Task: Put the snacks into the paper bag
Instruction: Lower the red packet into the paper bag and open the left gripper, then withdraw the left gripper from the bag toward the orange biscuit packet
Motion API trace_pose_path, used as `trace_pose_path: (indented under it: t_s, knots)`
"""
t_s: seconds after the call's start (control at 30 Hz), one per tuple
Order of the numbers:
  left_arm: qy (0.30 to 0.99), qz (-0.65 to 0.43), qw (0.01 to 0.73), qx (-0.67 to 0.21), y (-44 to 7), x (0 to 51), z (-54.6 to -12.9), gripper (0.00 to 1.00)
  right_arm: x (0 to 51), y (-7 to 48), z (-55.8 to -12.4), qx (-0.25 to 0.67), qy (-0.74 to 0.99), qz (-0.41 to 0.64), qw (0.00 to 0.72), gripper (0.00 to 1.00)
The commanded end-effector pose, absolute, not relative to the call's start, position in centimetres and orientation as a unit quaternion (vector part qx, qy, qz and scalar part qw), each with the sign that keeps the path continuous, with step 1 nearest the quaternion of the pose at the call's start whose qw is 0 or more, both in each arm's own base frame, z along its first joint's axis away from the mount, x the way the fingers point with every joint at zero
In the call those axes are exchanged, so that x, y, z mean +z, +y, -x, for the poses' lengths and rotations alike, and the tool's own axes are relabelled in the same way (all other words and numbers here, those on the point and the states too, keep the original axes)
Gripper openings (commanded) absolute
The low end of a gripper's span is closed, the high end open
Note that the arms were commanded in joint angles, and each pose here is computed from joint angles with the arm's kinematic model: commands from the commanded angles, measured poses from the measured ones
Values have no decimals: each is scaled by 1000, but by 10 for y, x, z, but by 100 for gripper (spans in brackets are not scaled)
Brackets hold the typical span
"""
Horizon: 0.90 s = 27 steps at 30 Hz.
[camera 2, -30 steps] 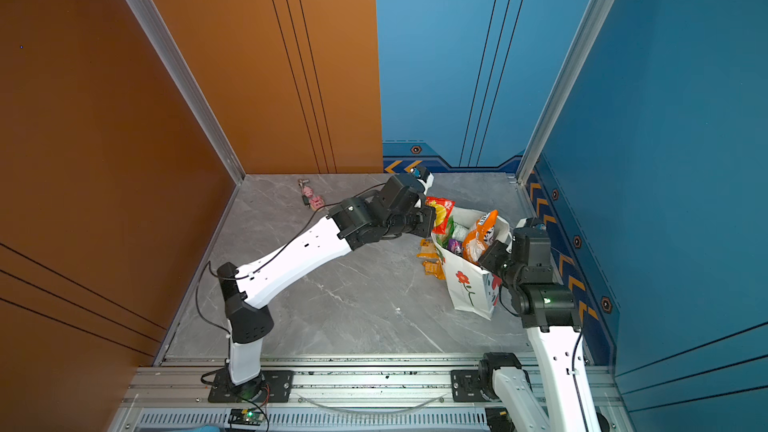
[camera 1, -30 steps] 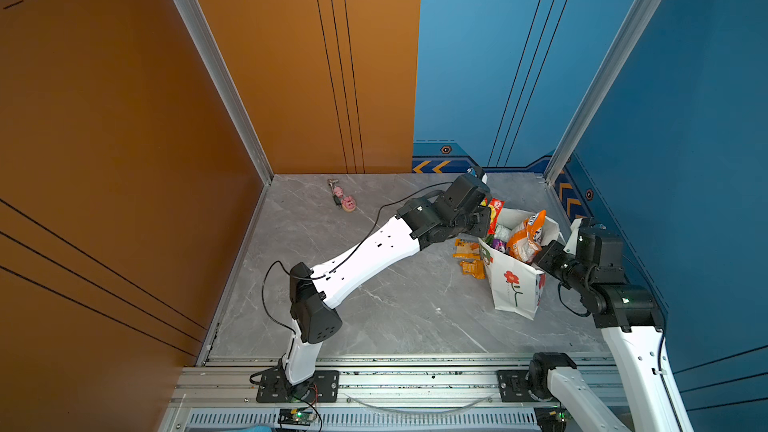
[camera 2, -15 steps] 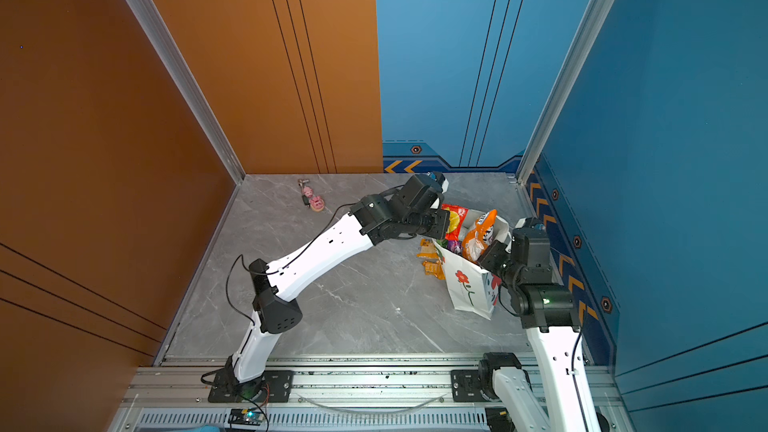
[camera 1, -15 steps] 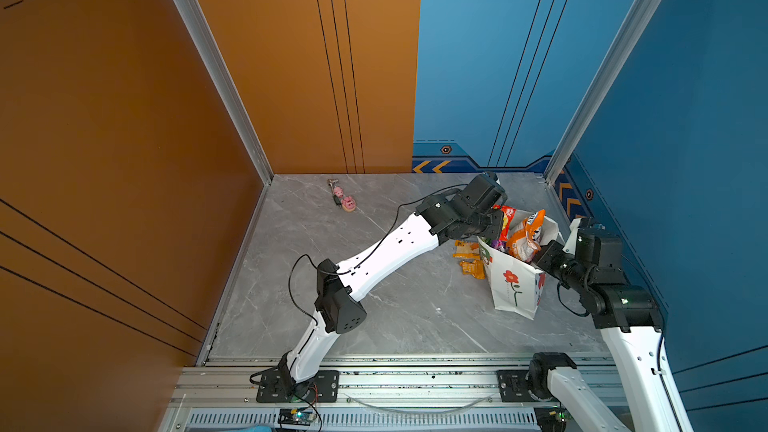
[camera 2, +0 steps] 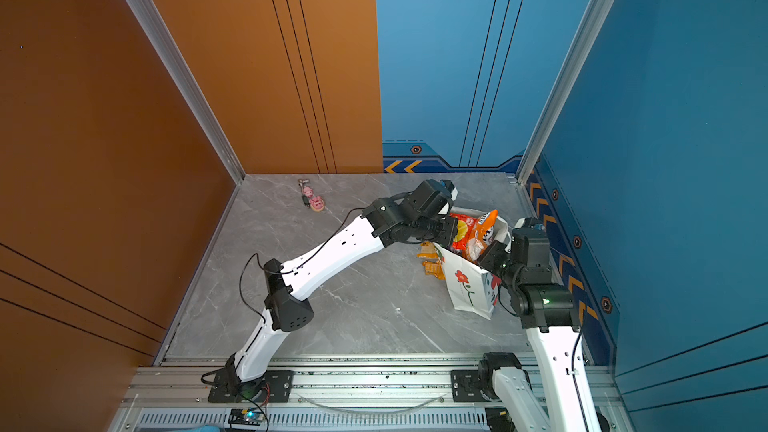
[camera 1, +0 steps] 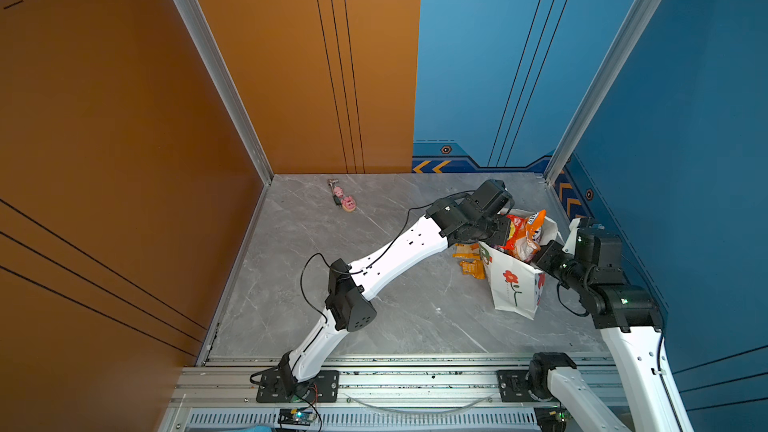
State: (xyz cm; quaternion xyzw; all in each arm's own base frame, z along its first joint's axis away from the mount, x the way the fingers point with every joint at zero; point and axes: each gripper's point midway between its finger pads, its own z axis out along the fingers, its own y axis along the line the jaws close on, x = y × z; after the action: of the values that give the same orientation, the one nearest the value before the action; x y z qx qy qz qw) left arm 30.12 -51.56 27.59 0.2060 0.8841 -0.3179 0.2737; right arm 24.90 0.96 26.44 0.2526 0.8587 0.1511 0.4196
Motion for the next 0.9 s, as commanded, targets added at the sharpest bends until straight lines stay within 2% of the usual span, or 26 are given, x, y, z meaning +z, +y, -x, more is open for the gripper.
trace_pose_path:
  t_s: [0.0, 0.1, 0.3, 0.47, 0.67, 0.87]
  knots:
    - [878, -213, 270, -333, -520, 286, -293, 4, 309, 11, -260, 174, 819, -234, 494, 0]
    - [878, -214, 270, -332, -519, 287, -292, 20, 310, 11, -260, 174, 819, -233, 495, 0]
    - [869, -229, 292, -327, -511, 304, -288, 46, 311, 9, -259, 166, 820, -234, 495, 0]
    - [870, -224, 328, -294, -486, 320, -291, 65, 314, 7, -258, 159, 821, -232, 497, 0]
    - [862, -231, 357, -275, -465, 339, -286, 76, 311, 5, -258, 153, 823, -234, 494, 0]
    - [840, -241, 424, -238, -439, 368, -278, 78, 313, 3, -257, 146, 823, -233, 496, 0]
